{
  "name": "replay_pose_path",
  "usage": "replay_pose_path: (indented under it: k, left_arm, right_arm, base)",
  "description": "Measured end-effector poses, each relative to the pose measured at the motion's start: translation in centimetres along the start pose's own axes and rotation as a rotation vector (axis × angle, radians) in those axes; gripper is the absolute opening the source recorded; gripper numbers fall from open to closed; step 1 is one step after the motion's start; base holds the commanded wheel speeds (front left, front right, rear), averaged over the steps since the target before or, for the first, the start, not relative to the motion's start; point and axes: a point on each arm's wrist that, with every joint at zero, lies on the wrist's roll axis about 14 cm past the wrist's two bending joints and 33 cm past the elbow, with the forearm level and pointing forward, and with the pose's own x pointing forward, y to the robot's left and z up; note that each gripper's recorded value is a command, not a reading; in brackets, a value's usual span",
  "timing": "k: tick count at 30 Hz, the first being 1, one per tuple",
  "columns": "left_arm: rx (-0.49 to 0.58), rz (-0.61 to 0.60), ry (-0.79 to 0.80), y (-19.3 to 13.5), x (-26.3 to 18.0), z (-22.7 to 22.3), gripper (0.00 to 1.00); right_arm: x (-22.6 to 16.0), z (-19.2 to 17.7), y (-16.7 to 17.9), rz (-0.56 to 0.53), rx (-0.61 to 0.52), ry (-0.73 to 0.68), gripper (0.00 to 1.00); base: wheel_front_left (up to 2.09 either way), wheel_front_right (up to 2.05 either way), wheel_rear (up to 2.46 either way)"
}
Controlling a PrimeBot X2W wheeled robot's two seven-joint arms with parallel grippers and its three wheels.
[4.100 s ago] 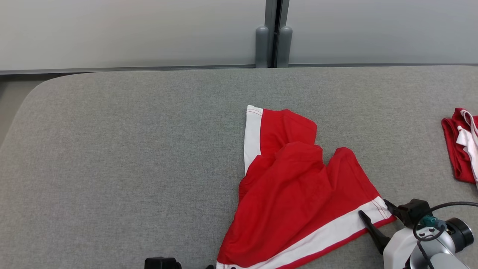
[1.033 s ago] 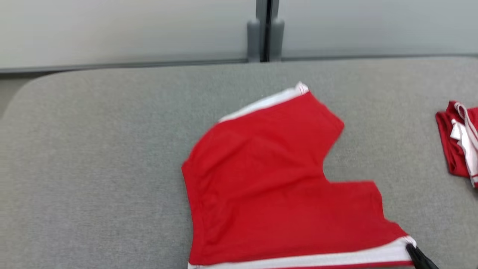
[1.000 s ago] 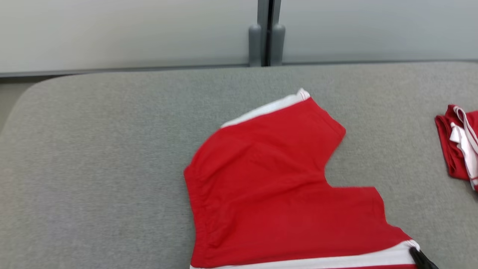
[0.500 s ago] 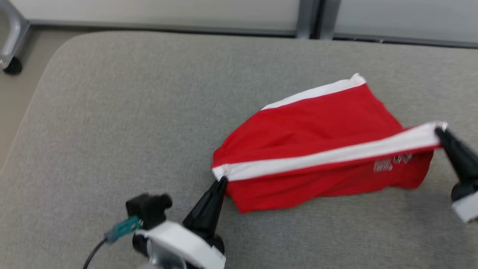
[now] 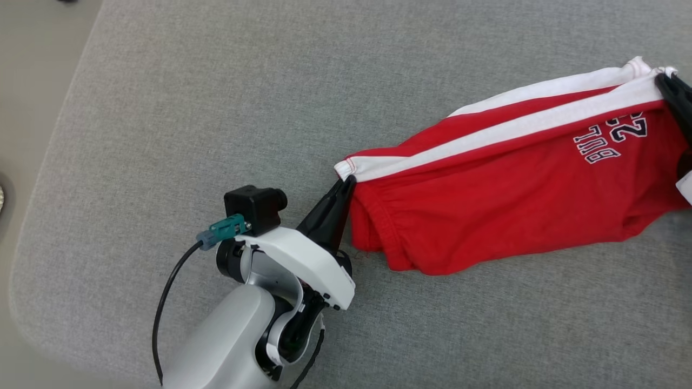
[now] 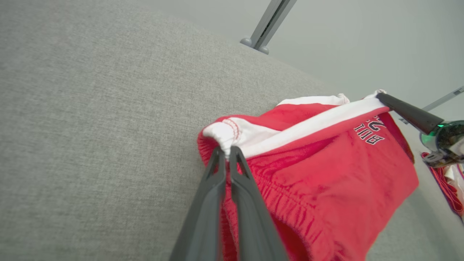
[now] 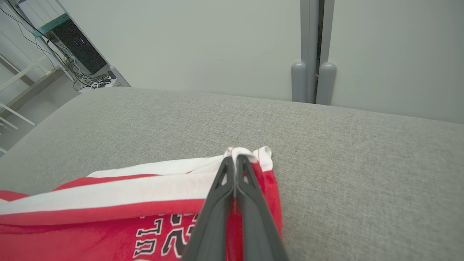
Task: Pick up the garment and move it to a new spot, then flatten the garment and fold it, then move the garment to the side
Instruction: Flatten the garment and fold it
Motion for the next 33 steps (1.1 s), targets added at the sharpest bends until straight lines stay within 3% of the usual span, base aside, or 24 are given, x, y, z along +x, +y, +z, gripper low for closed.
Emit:
replay_pose_path:
  k: [1, 2, 3, 4, 6, 7, 14, 18, 21, 24, 33]
  left_arm:
    - [0.003, 0.009, 0.000, 0.3, 0.2, 0.0, 0.00]
    - [0.007, 0.016, -0.004, 0.5, 0.4, 0.1, 0.00]
    - [0.006, 0.023, -0.003, 0.7, 0.5, 0.1, 0.00]
    - [0.005, 0.024, 0.000, 0.7, 0.6, 0.0, 0.04]
    - [-0.006, 0.022, 0.010, 0.6, 0.8, -0.3, 0.54]
    - [-0.012, 0.024, 0.016, 0.6, 0.8, -0.5, 1.00]
    - [0.021, 0.073, -0.091, 1.4, 0.1, 0.7, 1.00]
    - [0.111, 0.082, -0.182, 1.2, -1.9, 1.2, 1.00]
    - [0.143, 0.097, -0.216, 0.9, -3.2, 0.9, 1.00]
    - [0.155, 0.110, -0.216, 0.9, -3.6, 0.3, 1.00]
    - [0.140, 0.183, -0.227, 2.1, -4.2, -0.4, 1.00]
  right_arm:
    - [0.5, -0.1, 0.1, 0.006, -0.002, 0.006, 0.05]
    - [0.8, -0.3, 0.2, 0.010, -0.002, 0.008, 0.18]
    - [1.1, -0.5, 0.3, 0.013, -0.005, 0.013, 0.44]
    - [1.2, -0.6, 0.4, 0.016, -0.008, 0.017, 1.00]
    - [1.2, -0.8, 0.1, 0.008, -0.024, 0.028, 1.00]
    - [1.2, -0.8, 0.1, 0.008, -0.040, 0.029, 1.00]
    - [-0.4, 2.0, -0.3, -0.013, -0.169, -0.037, 1.00]
    - [-2.4, 1.2, -0.9, -0.044, -0.241, 0.084, 1.00]
    - [-3.5, -0.3, -1.0, -0.056, -0.242, 0.194, 1.00]
    - [-3.4, -0.3, -1.3, -0.065, -0.233, 0.219, 1.00]
    - [-0.2, -4.9, -0.8, -0.052, -0.192, 0.359, 1.00]
  base:
    - [0.00, 0.00, 0.00]
    - [0.00, 0.00, 0.00]
    - [0.00, 0.00, 0.00]
    - [0.00, 0.00, 0.00]
    - [0.00, 0.00, 0.00]
    - [0.00, 0.00, 0.00]
    - [0.00, 0.00, 0.00]
    - [0.00, 0.00, 0.00]
    - [0.00, 0.00, 0.00]
    - [0.00, 0.00, 0.00]
    - [0.00, 0.00, 0.00]
